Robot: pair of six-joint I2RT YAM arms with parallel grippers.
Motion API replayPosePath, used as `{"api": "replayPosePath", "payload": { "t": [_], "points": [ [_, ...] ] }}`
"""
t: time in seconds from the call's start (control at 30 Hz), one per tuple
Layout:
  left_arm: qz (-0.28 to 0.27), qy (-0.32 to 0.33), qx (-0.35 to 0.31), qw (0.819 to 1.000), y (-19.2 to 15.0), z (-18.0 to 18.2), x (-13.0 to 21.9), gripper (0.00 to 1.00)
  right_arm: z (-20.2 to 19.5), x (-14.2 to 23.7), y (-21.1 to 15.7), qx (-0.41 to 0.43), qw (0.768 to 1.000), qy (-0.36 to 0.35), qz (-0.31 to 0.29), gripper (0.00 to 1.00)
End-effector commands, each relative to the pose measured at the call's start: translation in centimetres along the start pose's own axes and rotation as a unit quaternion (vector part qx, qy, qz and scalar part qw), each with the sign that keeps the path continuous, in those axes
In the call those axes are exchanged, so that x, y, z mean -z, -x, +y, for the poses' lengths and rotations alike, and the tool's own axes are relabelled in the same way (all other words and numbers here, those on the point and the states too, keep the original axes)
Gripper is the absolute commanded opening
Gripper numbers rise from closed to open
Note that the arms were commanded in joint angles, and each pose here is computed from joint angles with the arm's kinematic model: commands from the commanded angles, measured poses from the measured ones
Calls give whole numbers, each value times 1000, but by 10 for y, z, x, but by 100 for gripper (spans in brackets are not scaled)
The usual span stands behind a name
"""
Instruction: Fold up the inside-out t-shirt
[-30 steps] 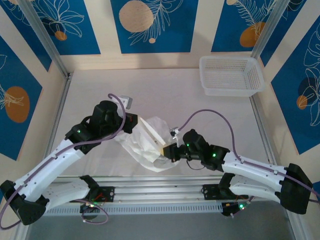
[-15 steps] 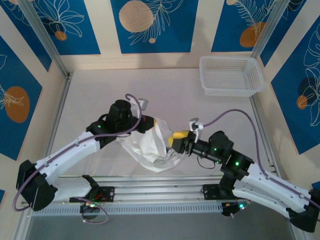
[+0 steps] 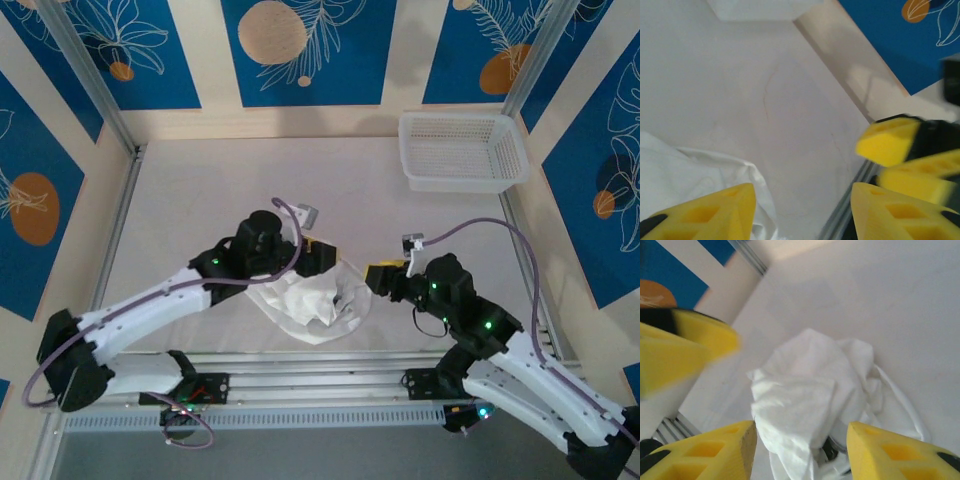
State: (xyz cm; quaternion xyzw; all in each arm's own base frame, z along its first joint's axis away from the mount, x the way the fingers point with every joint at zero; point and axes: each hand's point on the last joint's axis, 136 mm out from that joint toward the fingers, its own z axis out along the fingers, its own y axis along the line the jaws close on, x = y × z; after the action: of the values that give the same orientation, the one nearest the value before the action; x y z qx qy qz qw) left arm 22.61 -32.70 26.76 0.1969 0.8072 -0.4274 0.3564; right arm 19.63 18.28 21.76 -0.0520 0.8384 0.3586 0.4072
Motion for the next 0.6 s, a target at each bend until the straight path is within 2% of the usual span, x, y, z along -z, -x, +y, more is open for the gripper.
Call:
{"api": "replayPosePath", "payload": {
  "t": [0.0,0.1,0.2,0.3,0.4,0.5,0.57],
  "points": [
    [-31,53,-50,997,18,5,38,56,12,-11,-29,-46,991,68,102,50],
    [-40,98,-63,992,11,20,65,58,22,-25,-33,-71,978,121,153,45],
    [-40,141,-66,987,-2,38,86,61,29,-42,-26,-44,975,137,171,44],
    [-35,177,-59,982,-17,56,102,62,14,-68,-24,54,978,120,162,43],
    [-31,203,-44,978,-27,67,115,62,3,-85,-18,154,969,102,161,43],
    [-32,213,-37,976,-34,73,122,64,14,-94,-13,239,946,147,160,44],
    [-33,217,-33,975,-35,75,123,64,19,-99,-15,298,923,180,162,44]
  ]
}}
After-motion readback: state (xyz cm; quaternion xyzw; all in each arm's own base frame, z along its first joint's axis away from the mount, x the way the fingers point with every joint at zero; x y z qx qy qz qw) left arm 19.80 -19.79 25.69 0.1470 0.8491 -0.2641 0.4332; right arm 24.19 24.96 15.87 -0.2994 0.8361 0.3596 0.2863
